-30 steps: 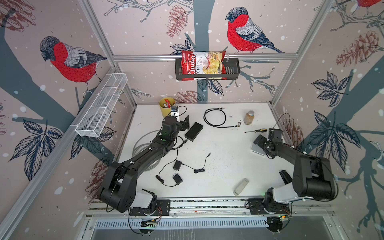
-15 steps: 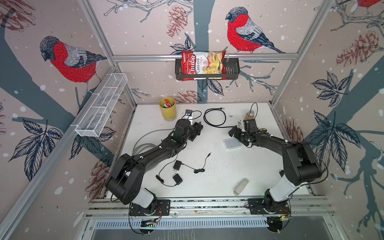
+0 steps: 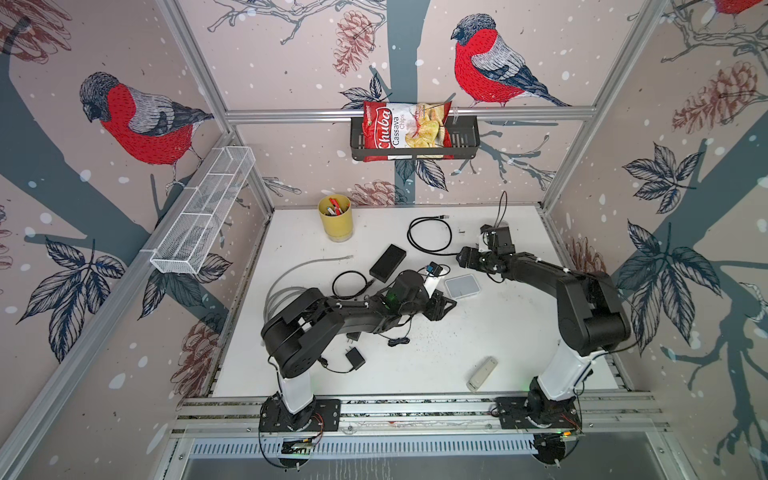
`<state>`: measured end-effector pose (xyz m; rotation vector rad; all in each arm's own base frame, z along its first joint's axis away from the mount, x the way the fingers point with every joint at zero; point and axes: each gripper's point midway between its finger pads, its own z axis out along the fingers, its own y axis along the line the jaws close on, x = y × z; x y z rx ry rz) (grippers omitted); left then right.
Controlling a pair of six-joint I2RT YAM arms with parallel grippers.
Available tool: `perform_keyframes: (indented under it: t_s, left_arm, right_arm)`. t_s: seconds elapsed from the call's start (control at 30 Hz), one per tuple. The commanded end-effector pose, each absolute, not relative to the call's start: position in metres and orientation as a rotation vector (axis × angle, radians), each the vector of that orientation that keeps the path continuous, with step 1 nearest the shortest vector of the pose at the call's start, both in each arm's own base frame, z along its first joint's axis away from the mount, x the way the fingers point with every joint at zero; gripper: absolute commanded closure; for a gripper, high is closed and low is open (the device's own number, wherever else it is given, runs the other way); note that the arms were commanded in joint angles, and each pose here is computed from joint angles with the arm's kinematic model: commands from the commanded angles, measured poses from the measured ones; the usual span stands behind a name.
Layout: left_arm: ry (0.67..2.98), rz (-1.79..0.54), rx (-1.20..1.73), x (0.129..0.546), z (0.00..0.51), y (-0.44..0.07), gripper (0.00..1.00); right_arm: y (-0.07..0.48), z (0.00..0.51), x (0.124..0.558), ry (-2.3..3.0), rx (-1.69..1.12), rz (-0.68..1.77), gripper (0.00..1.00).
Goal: Insert the plug into the switch port
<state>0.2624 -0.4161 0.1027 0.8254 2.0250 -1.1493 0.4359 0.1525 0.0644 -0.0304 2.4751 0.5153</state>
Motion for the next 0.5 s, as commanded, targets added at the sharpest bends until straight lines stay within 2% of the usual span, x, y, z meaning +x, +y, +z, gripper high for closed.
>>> perform_keyframes:
  t_s: [0.0, 0.2, 0.47]
  left_arm:
    - [1.866, -1.454, 0.954, 0.231, 0.124, -0.441, 0.38]
    - [1.864, -1.517, 1.046, 0.213, 0.098, -0.463, 0.38]
    - [1.995, -1.365, 0.89, 0.25, 0.069, -0.465, 0.37]
  right_arm:
    - [0.174, 0.061, 0.432, 2.467, -0.173, 0.616, 0.17]
    - [0.19, 0.063, 0.432, 2.433, -0.266, 0.672, 0.16]
    - [0.206, 0.053, 0.408, 2.473, -0.405, 0.757, 0.18]
